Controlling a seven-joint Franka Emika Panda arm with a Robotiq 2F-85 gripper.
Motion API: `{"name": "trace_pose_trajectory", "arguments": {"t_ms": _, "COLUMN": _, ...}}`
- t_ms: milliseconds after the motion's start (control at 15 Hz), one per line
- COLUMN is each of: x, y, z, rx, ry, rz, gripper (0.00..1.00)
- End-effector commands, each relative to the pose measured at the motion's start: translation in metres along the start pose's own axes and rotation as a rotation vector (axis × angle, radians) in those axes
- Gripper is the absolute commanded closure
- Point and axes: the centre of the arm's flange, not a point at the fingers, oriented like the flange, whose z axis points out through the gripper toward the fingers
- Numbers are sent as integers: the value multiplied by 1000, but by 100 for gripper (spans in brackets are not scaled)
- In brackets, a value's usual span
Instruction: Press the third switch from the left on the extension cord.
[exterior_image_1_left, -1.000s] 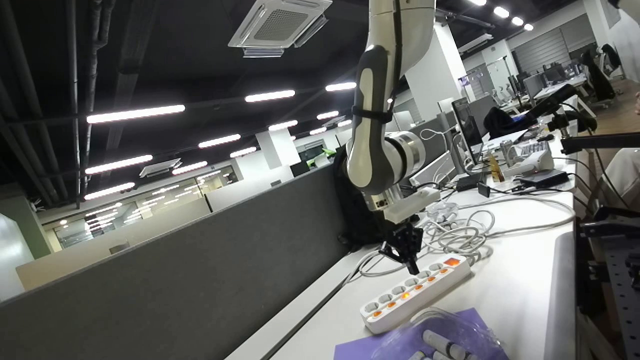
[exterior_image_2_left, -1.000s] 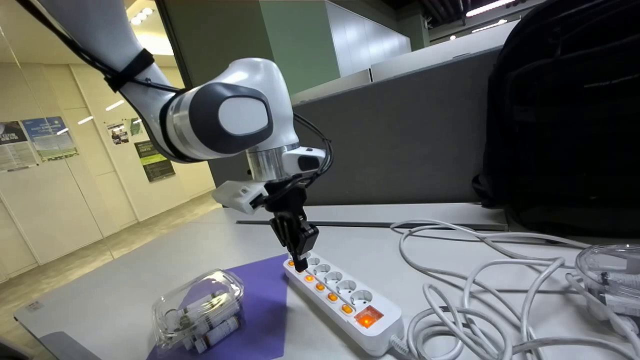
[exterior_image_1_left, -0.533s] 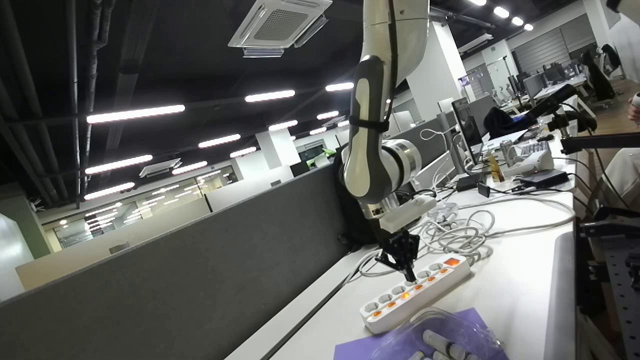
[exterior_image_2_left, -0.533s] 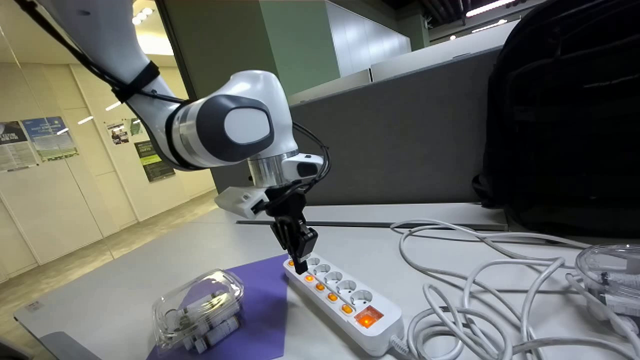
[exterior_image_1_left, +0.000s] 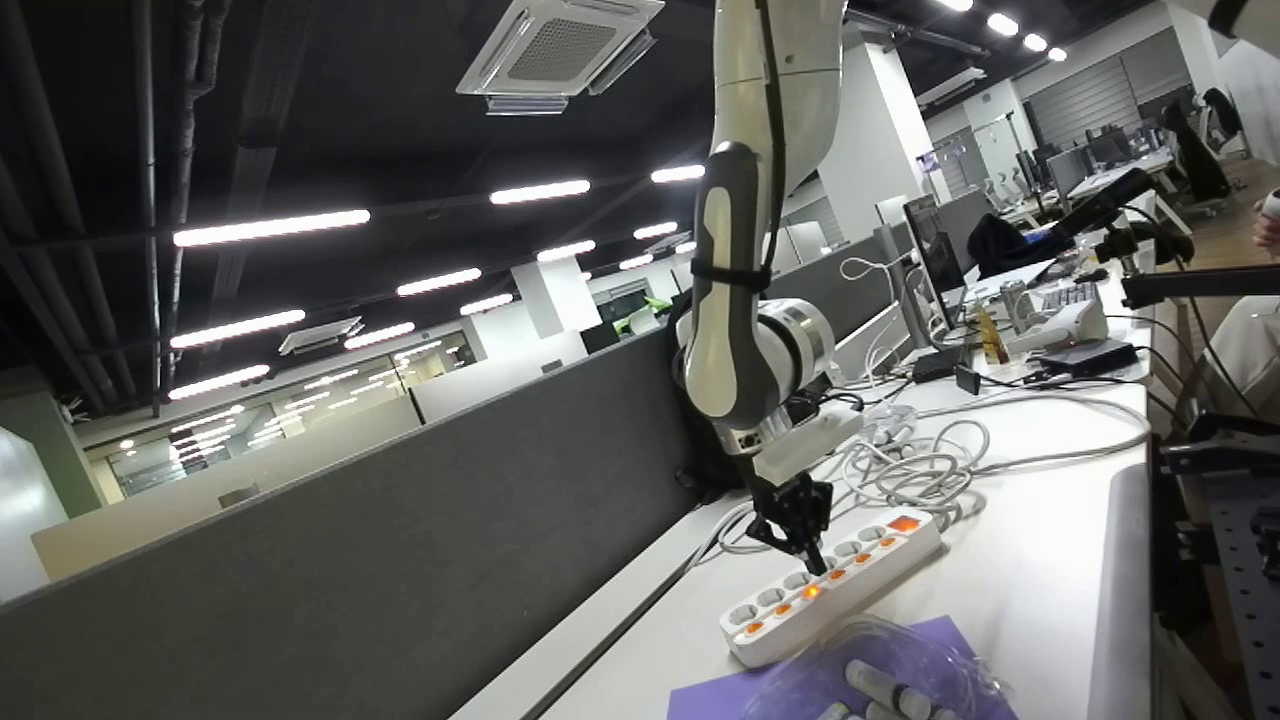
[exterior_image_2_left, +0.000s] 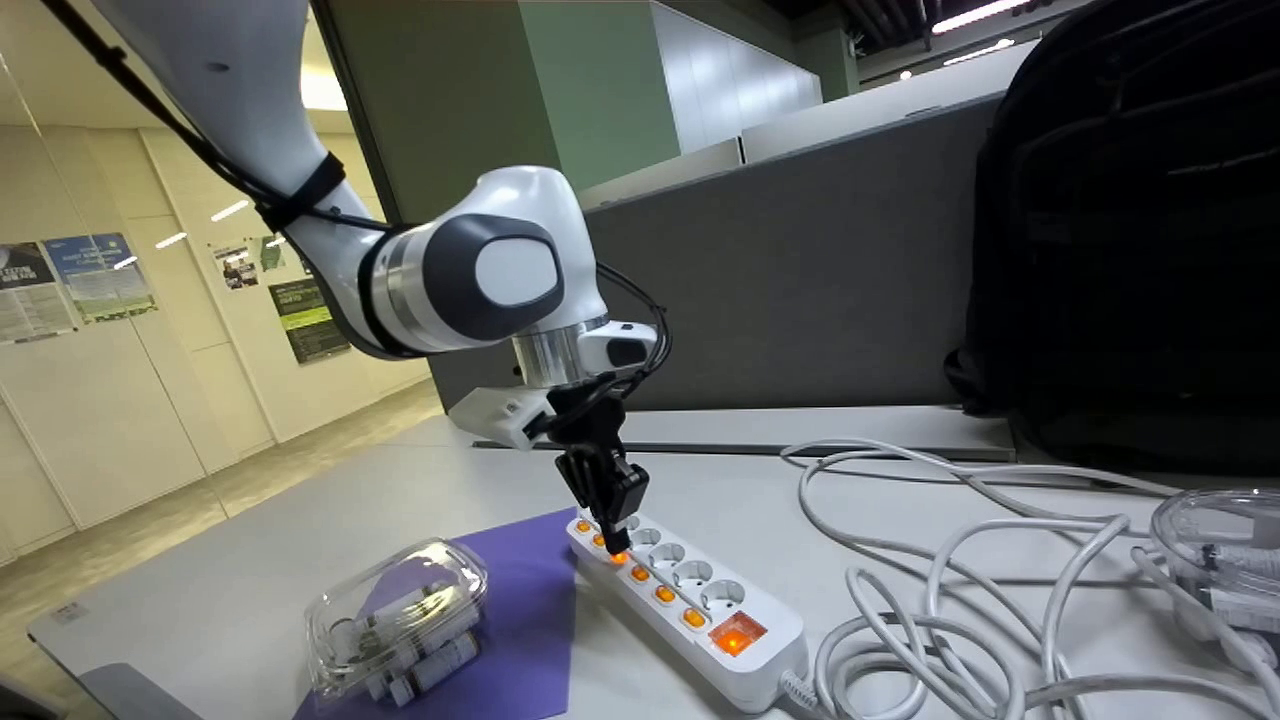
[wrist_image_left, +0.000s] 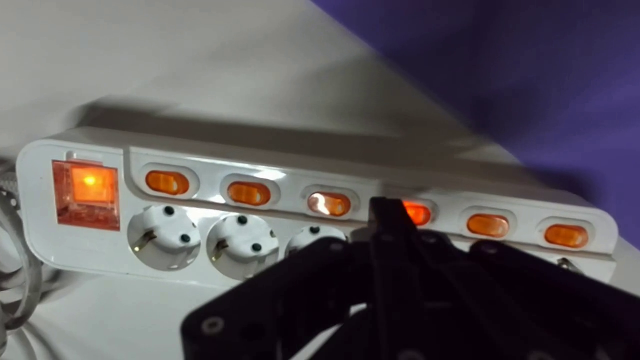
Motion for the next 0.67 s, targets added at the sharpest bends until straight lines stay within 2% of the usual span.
{"name": "trace_pose_trajectory", "arguments": {"t_ms": 0, "x": 7, "y": -13, "z": 4, "rx": -21, "ry": 5, "rz": 8, "gripper": 100}}
{"name": "trace_pose_trajectory", "arguments": {"t_ms": 600, "x": 4, "y": -16, "z": 12, "rx": -25, "ry": -13, "rz": 1, "gripper": 100}}
